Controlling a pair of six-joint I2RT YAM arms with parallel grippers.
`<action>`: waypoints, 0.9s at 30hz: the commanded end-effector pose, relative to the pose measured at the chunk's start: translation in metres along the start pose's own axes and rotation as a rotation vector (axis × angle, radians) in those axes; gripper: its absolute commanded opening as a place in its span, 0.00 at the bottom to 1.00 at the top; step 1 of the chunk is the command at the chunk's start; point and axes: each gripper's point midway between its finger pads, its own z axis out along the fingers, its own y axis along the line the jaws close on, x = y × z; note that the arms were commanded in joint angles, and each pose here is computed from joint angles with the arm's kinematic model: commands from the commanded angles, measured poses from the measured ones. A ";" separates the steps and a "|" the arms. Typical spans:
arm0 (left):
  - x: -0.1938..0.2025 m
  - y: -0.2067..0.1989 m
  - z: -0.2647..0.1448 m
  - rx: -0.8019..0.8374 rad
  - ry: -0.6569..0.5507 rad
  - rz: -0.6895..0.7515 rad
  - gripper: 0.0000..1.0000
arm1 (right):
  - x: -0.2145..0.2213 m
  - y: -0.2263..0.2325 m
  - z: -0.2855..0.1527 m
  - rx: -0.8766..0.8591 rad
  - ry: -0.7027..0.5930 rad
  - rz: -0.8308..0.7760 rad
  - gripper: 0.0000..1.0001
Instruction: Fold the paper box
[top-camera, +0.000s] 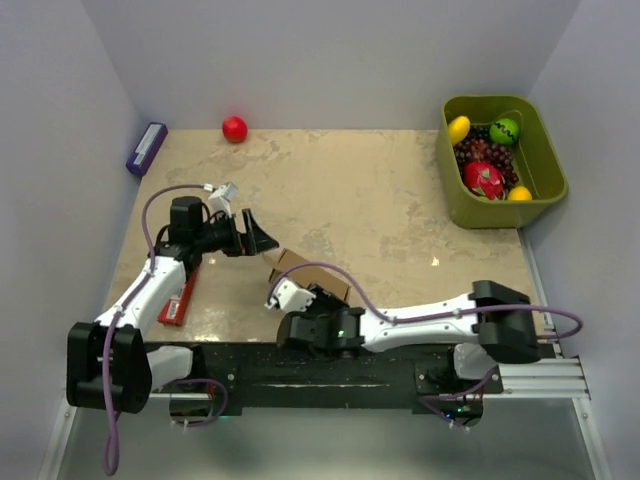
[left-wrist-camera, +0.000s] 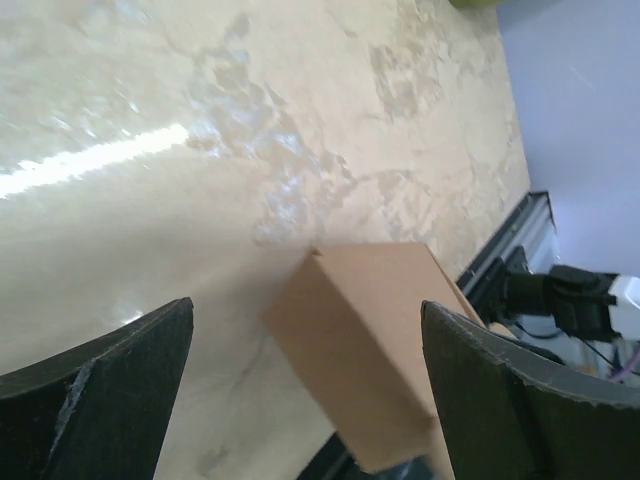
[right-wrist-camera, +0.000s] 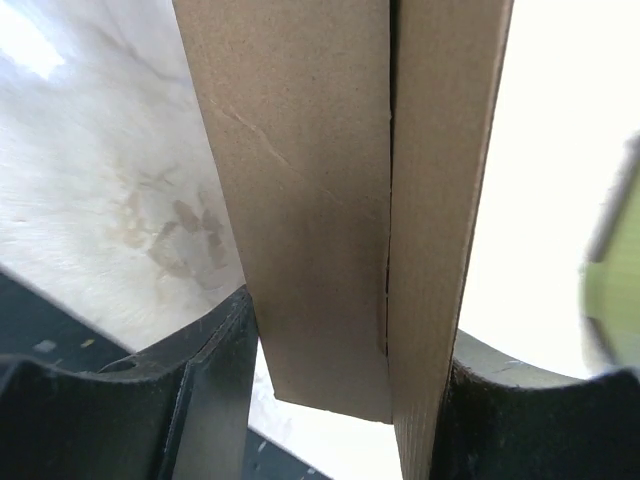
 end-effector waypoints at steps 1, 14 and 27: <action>-0.048 -0.003 -0.017 -0.069 -0.140 0.142 1.00 | -0.013 -0.016 -0.011 -0.186 -0.018 0.145 0.44; -0.064 -0.058 -0.061 0.036 -0.382 0.544 0.98 | -0.013 -0.036 -0.023 -0.607 -0.019 0.226 0.43; -0.023 -0.103 -0.058 0.366 -0.245 0.693 1.00 | -0.010 -0.017 -0.034 -0.786 -0.012 0.206 0.40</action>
